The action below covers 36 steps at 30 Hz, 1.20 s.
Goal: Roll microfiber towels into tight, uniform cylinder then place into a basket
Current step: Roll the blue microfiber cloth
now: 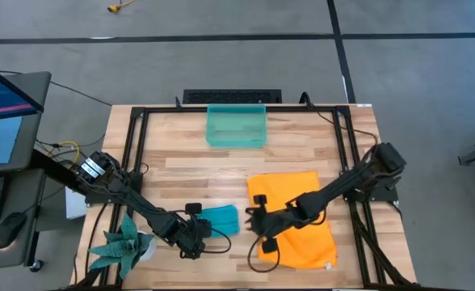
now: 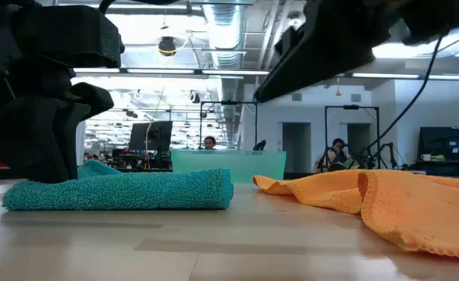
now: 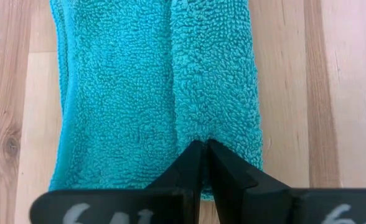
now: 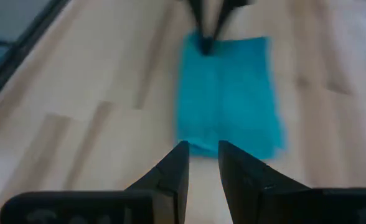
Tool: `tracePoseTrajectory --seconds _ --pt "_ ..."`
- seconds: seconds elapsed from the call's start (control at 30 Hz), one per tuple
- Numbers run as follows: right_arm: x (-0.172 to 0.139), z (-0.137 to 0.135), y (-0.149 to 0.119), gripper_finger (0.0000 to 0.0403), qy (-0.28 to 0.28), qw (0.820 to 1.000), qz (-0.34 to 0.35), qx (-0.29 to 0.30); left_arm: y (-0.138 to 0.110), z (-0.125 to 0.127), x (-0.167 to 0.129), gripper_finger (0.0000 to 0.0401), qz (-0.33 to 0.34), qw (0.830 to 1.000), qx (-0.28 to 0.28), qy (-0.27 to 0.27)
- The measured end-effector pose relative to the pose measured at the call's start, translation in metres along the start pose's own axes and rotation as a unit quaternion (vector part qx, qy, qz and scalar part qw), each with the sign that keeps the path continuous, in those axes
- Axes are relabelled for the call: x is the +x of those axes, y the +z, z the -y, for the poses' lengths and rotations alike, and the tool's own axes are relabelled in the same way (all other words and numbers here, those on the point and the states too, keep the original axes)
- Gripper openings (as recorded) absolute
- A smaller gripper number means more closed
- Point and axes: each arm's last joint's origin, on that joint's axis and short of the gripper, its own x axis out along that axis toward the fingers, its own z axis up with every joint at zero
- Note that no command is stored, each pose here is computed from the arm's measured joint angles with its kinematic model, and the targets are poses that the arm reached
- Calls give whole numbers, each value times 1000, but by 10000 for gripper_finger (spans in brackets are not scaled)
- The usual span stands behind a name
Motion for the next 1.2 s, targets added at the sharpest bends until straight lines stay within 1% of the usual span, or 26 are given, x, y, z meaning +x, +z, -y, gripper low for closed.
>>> tracePoseTrajectory --seconds 0.13,0.2,0.27,0.43,0.5,0.57,0.63,0.7,0.9,1.03,1.2 --pt "25 -6 -8 108 7 1000 9 -24 0 0 0 20 0 1000 0 0" --pt "34 -8 -12 108 4 998 -5 -69 0 0 0 20 0 1000 -1 0" --pt "44 -11 -11 108 -2 995 -6 -99 0 0 0 20 0 1000 -1 0" --pt "61 -13 -5 108 -6 991 -7 -130 0 0 0 20 0 1000 -1 0" --pt "62 -12 -2 108 -17 989 -8 -146 0 0 0 20 0 1000 -1 0" --pt "63 -12 2 109 -21 989 3 -146 0 0 0 20 0 1000 -1 0" --pt "63 -11 -3 115 -31 988 -15 -151 0 0 0 20 0 1000 -1 0" --pt "62 -11 -1 126 -30 988 -9 -149 0 0 0 20 0 1000 -1 0" --pt "62 -9 -2 182 -27 989 -18 -141 0 0 0 20 0 1000 -1 0" --pt "63 -7 -2 212 2 990 -17 -137 1 -1 0 20 0 1000 3 0" --pt "72 -8 -10 219 7 991 -26 -130 1 -1 0 20 0 1000 9 1"
